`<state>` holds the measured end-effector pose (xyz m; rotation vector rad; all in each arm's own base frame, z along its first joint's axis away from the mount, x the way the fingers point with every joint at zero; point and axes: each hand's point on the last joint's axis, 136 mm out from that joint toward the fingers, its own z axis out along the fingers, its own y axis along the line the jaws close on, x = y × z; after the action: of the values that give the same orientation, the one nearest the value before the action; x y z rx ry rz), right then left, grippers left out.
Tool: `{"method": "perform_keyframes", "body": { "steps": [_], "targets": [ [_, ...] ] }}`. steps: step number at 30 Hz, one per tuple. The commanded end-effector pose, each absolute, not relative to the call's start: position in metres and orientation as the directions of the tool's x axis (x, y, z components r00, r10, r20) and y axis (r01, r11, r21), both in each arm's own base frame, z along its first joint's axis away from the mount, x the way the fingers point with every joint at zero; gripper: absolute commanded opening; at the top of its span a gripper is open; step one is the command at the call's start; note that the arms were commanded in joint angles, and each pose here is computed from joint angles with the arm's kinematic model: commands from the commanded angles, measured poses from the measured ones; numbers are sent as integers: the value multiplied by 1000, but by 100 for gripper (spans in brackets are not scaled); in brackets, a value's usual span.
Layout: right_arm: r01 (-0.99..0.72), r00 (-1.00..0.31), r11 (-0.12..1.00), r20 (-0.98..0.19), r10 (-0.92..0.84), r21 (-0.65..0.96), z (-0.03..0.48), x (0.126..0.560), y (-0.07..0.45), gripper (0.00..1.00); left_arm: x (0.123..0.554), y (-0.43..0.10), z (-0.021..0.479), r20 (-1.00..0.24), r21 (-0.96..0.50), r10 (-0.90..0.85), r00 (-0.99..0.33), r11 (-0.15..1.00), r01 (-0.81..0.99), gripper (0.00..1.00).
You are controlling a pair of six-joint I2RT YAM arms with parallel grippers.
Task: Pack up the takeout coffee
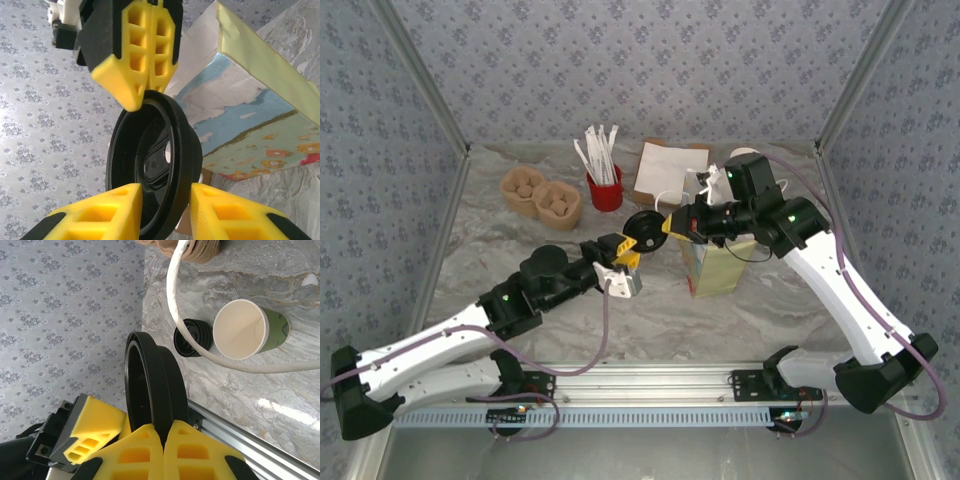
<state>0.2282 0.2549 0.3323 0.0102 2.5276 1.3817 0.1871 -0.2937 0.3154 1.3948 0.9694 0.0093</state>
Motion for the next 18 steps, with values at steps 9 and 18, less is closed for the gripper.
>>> {"method": "perform_keyframes", "body": {
  "steps": [9, 18],
  "targets": [
    [-119, -969, 522, -214, 126, 845, 336, 222, 254, 6, 186, -296, 329, -556, 828, 513, 654, 274, 489, 10],
    [-117, -961, 533, -231, 152, 838, 335, 225, 251, 17, 183, -293, 327, -593, 800, 508, 626, 282, 529, 4]
  ]
}}
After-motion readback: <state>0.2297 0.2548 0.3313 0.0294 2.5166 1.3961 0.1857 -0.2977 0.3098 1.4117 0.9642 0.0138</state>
